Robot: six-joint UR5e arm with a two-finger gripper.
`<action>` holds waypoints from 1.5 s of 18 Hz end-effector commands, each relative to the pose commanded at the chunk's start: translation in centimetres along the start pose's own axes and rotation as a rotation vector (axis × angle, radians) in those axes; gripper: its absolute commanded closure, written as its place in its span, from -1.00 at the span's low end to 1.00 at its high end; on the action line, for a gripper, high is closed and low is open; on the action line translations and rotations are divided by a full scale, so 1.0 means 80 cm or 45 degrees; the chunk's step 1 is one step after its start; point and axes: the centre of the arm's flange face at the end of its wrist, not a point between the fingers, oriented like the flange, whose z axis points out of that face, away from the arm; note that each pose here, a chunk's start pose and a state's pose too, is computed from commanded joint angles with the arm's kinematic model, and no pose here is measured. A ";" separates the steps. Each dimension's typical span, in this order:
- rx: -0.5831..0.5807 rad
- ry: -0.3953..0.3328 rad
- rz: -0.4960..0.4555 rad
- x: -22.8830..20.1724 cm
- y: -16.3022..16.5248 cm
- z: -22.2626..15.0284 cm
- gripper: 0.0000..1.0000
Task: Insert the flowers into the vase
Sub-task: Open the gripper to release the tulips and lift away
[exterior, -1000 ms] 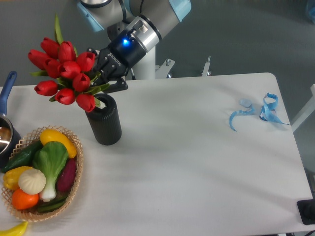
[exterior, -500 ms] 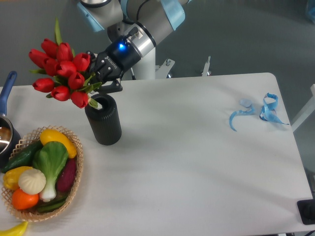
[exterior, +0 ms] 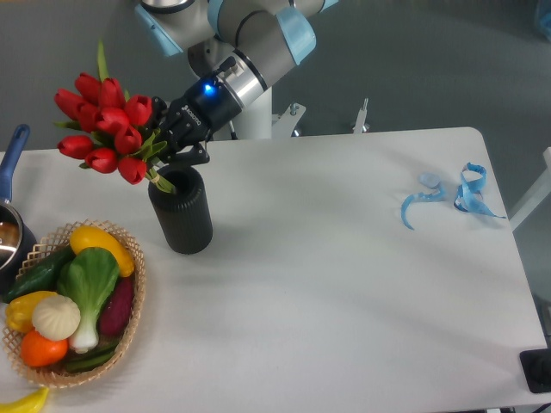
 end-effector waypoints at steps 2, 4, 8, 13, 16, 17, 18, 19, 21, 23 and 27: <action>0.000 -0.007 0.005 0.001 0.005 -0.002 0.78; -0.003 -0.007 0.013 0.003 0.008 -0.002 0.77; -0.005 -0.024 0.031 0.007 0.028 -0.007 0.61; 0.004 -0.032 0.038 0.009 0.036 -0.010 -0.29; 0.004 -0.037 0.028 0.008 0.037 -0.012 -1.00; 0.004 -0.042 0.029 0.006 0.036 -0.013 -1.00; 0.004 -0.042 0.031 0.006 0.036 -0.013 -1.00; 0.004 -0.042 0.033 0.006 0.036 -0.014 -1.00; 0.004 -0.046 0.032 0.005 0.036 -0.015 -1.00; 0.001 -0.069 0.035 0.002 0.036 -0.022 -1.00; -0.011 -0.106 0.042 -0.001 0.035 -0.035 -1.00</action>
